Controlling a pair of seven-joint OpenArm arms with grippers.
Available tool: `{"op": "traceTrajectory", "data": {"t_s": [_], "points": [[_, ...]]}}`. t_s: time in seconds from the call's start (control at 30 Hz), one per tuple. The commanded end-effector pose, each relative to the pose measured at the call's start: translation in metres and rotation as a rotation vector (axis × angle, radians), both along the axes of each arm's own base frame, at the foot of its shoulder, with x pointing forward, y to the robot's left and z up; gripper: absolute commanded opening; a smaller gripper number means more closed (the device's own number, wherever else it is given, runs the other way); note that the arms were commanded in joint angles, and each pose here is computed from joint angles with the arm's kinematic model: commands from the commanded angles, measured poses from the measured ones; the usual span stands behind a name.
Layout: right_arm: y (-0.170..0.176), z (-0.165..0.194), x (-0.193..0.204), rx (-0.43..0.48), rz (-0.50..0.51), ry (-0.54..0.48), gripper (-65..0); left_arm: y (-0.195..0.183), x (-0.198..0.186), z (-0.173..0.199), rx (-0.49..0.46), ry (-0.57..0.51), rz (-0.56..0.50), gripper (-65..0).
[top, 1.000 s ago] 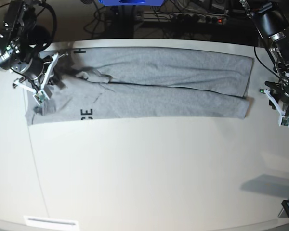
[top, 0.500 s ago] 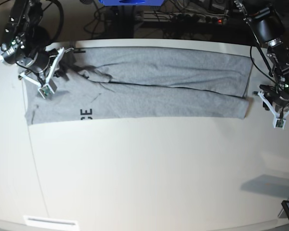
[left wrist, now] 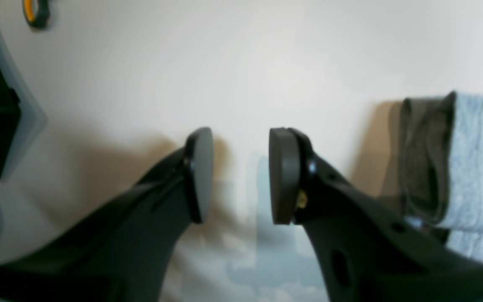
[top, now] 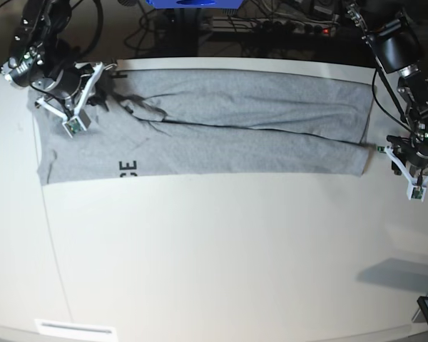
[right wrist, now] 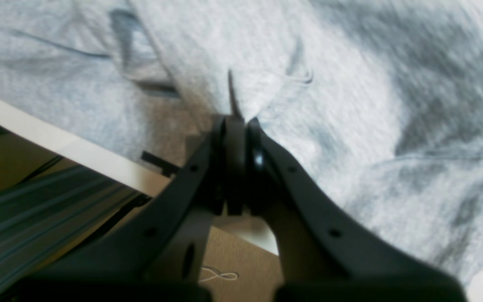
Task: Fold the T-shirt properly
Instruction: 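Release the sleeve and reposition the right gripper on the folded shirt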
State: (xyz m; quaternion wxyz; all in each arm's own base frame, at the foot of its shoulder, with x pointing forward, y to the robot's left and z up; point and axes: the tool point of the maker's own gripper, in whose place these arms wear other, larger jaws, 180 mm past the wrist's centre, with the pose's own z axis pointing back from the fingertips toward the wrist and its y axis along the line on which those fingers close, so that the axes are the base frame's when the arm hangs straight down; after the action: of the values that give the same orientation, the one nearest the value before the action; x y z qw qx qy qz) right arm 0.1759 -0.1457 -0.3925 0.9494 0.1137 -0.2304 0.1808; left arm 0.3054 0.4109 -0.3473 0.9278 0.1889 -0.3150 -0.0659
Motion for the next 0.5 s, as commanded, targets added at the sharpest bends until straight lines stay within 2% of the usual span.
{"op": "traceTrajectory", "data": {"t_s": [0.0,0.1,0.3,0.37,0.47], "points": [[0.000,0.007,0.005,0.001,0.002,-0.030,-64.1,0.009,0.008,0.019,0.032,-0.044,0.001,-42.3],[-0.002,0.005,0.003,-0.001,-0.003,-0.024,-64.1,0.009,0.008,0.019,0.032,-0.044,0.001,-42.3],[-0.024,0.006,0.000,-0.021,-0.080,-0.022,-63.1,0.009,0.008,0.018,0.031,-0.043,0.002,-42.3],[-0.025,0.006,0.000,-0.023,-0.082,-0.024,-57.7,0.009,0.008,0.018,0.031,-0.043,0.002,-42.3],[-0.025,0.006,0.000,-0.022,-0.084,-0.024,-43.5,0.008,0.008,0.017,0.028,-0.043,0.002,-42.3]]}}
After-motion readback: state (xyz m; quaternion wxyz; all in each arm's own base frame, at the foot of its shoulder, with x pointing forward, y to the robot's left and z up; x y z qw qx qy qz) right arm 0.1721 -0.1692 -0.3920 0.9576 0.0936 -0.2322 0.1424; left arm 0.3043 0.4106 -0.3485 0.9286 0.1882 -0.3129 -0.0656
